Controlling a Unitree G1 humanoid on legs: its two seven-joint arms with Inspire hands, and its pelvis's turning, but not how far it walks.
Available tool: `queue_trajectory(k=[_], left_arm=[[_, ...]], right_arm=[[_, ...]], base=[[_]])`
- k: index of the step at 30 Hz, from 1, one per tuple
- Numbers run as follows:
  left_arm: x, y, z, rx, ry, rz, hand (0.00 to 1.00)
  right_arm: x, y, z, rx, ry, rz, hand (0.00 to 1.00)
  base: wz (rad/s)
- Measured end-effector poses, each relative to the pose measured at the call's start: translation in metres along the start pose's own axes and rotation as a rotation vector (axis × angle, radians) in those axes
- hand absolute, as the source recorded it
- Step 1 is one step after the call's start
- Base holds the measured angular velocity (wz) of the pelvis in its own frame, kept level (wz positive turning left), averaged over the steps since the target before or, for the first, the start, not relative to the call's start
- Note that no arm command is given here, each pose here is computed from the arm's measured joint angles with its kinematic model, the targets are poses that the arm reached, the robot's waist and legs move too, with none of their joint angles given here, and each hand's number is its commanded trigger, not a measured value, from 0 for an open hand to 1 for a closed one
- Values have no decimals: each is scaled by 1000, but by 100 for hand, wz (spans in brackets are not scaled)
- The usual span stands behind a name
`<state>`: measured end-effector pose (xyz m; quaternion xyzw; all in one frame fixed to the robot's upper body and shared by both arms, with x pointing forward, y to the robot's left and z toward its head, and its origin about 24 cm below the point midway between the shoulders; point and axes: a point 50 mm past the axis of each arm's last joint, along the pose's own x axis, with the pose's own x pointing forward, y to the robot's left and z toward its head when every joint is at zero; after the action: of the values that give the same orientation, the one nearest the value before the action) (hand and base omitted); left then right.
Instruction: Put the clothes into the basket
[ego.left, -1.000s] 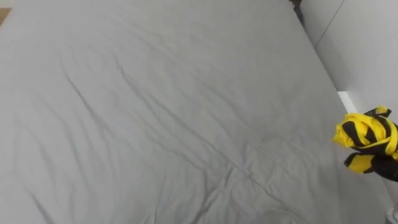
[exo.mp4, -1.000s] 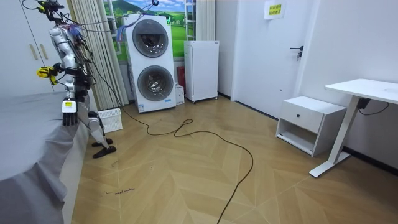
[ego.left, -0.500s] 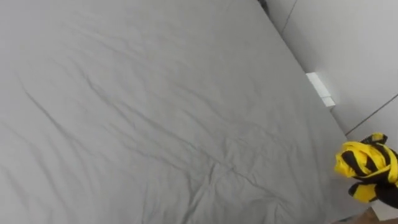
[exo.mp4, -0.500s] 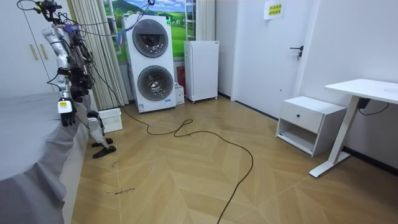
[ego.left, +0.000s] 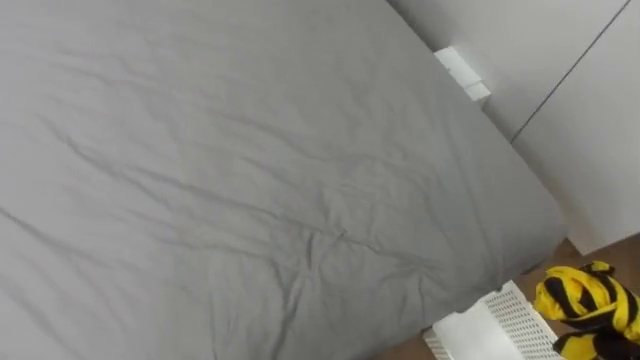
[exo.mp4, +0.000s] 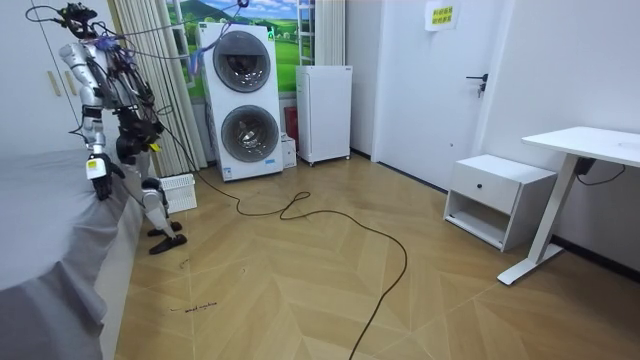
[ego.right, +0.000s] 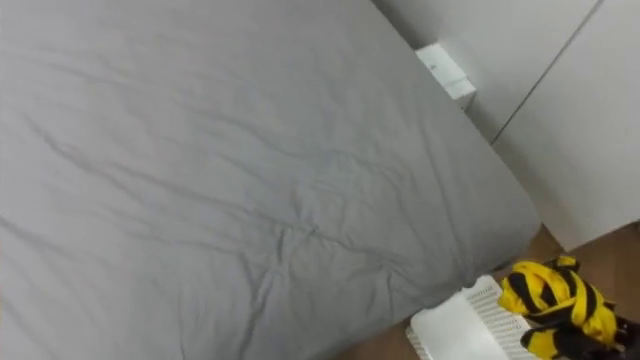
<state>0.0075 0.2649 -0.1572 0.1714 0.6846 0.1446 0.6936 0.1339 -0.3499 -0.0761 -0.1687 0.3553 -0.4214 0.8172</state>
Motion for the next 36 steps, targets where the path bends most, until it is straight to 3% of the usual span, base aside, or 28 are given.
queue_trajectory(k=[16, 17, 18, 36], left_arm=[[0, -10, 47, 30, -84, -1, 0], [-1, -11, 51, 27, -91, -8, 0], [-1, -12, 55, 21, -95, -13, 0], [-3, -15, 61, 48, -159, -21, 0]], right_arm=[[17, 14, 33, 0, -5, -39, 100], [18, 13, 33, -13, -11, -38, 9], [18, 13, 31, -28, -2, -34, 0], [21, 12, 28, 38, 55, -38, 0]], base=[[-7], [0], [0], [4]])
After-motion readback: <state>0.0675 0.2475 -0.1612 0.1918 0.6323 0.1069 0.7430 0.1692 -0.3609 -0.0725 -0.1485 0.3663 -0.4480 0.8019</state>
